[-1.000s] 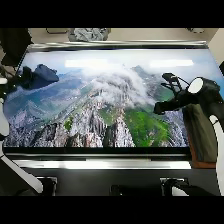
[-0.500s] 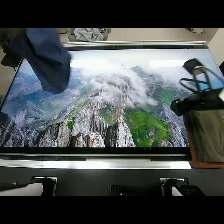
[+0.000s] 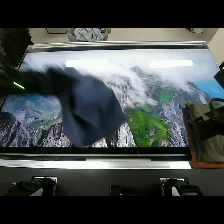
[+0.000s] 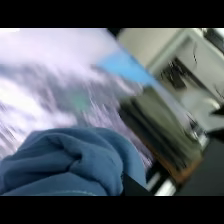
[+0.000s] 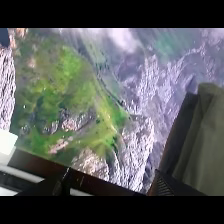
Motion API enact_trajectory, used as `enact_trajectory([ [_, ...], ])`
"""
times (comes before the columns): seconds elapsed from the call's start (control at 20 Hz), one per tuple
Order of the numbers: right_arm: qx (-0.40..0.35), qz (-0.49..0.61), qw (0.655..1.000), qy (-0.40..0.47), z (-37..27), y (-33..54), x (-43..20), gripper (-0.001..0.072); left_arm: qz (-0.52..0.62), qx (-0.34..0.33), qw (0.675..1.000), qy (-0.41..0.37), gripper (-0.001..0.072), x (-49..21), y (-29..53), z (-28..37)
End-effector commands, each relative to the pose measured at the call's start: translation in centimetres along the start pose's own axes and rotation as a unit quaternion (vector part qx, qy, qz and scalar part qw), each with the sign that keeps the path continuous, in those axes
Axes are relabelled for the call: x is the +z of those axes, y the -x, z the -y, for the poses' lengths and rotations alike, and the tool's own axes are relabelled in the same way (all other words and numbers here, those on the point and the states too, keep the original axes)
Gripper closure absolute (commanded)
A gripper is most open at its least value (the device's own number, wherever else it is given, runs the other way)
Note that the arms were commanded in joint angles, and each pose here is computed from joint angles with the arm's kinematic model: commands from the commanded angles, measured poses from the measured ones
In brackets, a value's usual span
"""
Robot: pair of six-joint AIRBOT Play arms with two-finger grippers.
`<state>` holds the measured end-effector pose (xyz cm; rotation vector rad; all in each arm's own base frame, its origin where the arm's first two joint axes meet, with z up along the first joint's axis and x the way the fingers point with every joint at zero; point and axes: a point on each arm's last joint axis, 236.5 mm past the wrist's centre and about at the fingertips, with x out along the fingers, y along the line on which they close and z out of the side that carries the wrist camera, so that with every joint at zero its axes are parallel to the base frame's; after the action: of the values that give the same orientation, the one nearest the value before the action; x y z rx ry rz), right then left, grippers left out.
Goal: Fold the shirts.
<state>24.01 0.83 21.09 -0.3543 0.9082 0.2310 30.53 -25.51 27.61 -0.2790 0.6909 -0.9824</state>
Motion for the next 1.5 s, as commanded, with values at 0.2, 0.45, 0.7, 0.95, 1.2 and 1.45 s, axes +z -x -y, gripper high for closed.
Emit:
enact_trajectory([
  [0.2,0.029,-0.069,0.997,-0.006,-0.4,-2.5,-1.4,0.0089,-0.190,0.037,0.959,0.206,0.0625,-18.9,-14.0,-8.6],
  [0.45,0.067,-0.125,0.990,0.010,0.0,-9.0,-0.6,0.0096,-0.192,0.055,0.963,0.183,-0.0006,-13.2,-10.1,-13.0],
  [0.7,0.212,-0.181,0.960,0.015,-4.7,-16.5,-0.7,0.0096,-0.300,0.221,0.905,0.204,-0.0005,-17.0,3.6,-20.0],
  [0.95,0.346,-0.208,0.915,-0.025,-9.7,-21.5,-0.9,0.0114,-0.324,0.198,0.873,0.307,-0.0002,-27.6,3.1,-18.2],
  [1.2,0.367,-0.231,0.900,-0.030,-10.5,-23.4,-2.1,0.0107,-0.315,0.148,0.867,0.357,0.0061,-34.0,-2.4,-15.0],
  [1.45,0.374,-0.259,0.889,-0.049,-11.8,-24.4,-5.2,0.0102,-0.315,0.176,0.870,0.335,0.0061,-35.3,-2.9,-16.0],
])
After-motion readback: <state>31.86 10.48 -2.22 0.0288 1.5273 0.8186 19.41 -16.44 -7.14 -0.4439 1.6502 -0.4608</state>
